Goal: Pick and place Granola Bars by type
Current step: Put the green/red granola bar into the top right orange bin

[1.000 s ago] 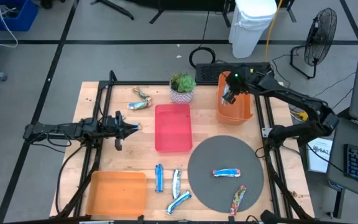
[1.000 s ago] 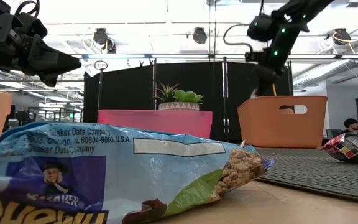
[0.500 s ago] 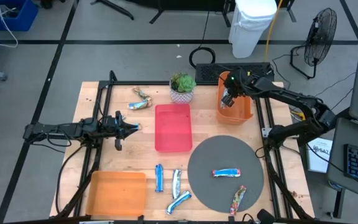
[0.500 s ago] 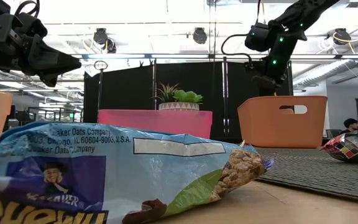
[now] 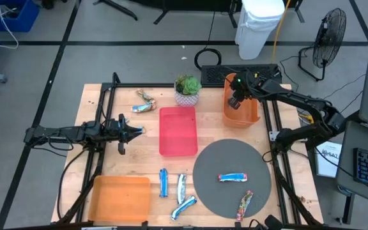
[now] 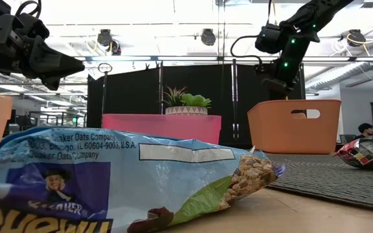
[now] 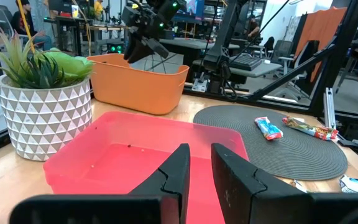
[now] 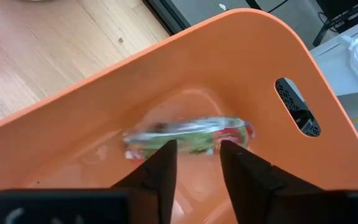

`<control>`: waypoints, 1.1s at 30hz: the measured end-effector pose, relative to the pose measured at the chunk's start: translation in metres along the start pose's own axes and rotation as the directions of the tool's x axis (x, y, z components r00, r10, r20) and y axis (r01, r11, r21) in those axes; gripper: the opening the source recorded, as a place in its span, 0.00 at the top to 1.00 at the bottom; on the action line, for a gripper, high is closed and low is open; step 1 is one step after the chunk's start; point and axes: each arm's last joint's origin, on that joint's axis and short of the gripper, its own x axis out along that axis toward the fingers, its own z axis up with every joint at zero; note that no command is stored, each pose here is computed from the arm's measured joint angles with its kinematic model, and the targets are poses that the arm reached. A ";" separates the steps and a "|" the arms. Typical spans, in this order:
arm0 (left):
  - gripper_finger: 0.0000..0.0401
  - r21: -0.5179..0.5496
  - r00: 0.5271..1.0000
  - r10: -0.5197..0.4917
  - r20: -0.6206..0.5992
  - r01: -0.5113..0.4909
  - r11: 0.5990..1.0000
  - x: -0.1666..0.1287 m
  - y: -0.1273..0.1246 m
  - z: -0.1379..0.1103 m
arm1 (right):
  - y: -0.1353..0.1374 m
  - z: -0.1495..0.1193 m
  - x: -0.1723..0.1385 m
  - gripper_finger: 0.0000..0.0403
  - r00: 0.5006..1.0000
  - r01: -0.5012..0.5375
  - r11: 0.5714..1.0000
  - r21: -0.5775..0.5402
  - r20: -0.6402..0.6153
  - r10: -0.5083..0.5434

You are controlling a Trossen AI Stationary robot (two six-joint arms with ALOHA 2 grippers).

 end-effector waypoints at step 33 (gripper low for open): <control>0.82 0.000 1.000 0.000 0.000 0.000 1.000 0.000 0.000 0.000 | 0.073 -0.060 -0.109 0.65 0.353 -0.897 0.410 -0.165 0.289 0.890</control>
